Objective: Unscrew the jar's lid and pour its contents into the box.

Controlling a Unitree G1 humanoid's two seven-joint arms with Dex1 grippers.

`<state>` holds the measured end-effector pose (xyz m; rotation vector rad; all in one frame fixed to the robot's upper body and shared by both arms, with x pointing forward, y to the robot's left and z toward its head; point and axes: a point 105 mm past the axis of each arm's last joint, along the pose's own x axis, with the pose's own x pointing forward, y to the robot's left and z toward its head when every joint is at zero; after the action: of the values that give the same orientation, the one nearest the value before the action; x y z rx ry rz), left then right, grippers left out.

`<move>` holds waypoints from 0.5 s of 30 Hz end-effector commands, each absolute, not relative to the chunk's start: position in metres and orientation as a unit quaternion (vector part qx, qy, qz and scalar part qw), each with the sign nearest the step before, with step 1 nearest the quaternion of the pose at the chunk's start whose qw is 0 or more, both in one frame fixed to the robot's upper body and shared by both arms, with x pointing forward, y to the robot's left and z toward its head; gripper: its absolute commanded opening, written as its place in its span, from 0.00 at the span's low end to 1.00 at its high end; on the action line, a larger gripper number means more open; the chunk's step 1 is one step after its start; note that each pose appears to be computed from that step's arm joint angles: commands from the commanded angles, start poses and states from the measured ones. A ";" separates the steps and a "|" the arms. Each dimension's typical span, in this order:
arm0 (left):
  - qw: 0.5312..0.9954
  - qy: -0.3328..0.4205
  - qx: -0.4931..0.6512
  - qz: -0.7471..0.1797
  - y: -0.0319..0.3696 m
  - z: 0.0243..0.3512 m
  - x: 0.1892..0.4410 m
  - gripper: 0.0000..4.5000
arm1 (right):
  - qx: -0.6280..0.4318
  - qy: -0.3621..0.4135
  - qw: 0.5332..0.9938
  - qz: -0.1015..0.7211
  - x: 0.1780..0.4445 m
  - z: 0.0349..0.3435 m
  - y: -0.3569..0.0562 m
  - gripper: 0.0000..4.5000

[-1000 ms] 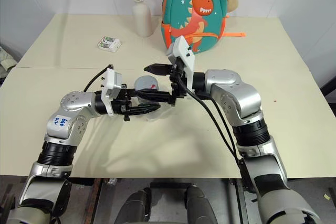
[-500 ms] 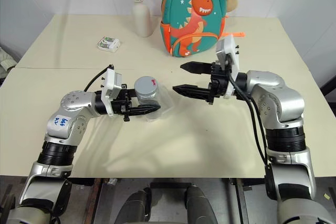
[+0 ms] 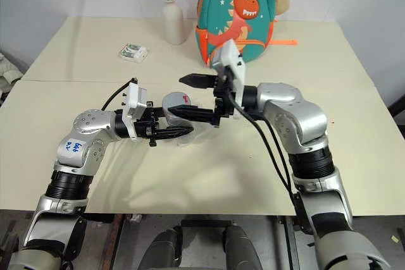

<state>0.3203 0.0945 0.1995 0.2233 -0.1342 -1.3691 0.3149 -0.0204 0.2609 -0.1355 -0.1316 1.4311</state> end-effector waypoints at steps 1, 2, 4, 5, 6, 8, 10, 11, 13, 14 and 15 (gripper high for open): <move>0.759 -0.083 0.112 -0.636 0.093 0.209 0.317 0.45 | -0.084 -0.081 0.747 0.654 0.313 0.270 -0.014 1.00; 0.759 -0.083 0.112 -0.636 0.092 0.209 0.317 0.45 | -0.085 -0.080 0.748 0.653 0.314 0.269 -0.013 1.00; 0.759 -0.083 0.111 -0.636 0.092 0.209 0.317 0.45 | -0.083 -0.078 0.751 0.651 0.316 0.268 -0.010 1.00; 0.759 -0.083 0.111 -0.636 0.092 0.208 0.317 0.45 | -0.083 -0.077 0.752 0.650 0.318 0.268 -0.009 1.00; 0.758 -0.083 0.111 -0.637 0.092 0.208 0.316 0.45 | -0.083 -0.076 0.753 0.648 0.319 0.267 -0.008 1.00; 0.758 -0.083 0.111 -0.638 0.092 0.208 0.316 0.45 | -0.080 -0.078 0.758 0.643 0.323 0.269 -0.009 1.00; 0.758 -0.082 0.111 -0.638 0.092 0.208 0.316 0.45 | -0.076 -0.081 0.762 0.638 0.326 0.273 -0.011 1.00; 0.757 -0.082 0.111 -0.638 0.092 0.208 0.316 0.45 | -0.073 -0.084 0.764 0.636 0.328 0.275 -0.014 1.00; 0.757 -0.082 0.112 -0.639 0.092 0.208 0.316 0.45 | -0.071 -0.087 0.767 0.632 0.331 0.279 -0.020 1.00; 0.757 -0.082 0.112 -0.639 0.092 0.208 0.315 0.45 | -0.070 -0.087 0.768 0.630 0.331 0.279 -0.025 1.00; 0.757 -0.082 0.112 -0.639 0.092 0.208 0.315 0.45 | -0.069 -0.087 0.769 0.630 0.332 0.280 -0.028 1.00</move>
<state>0.3217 0.0953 0.2003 0.2204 -0.1375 -1.3550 0.3244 -0.0088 0.2574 -0.1446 -0.1068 1.4382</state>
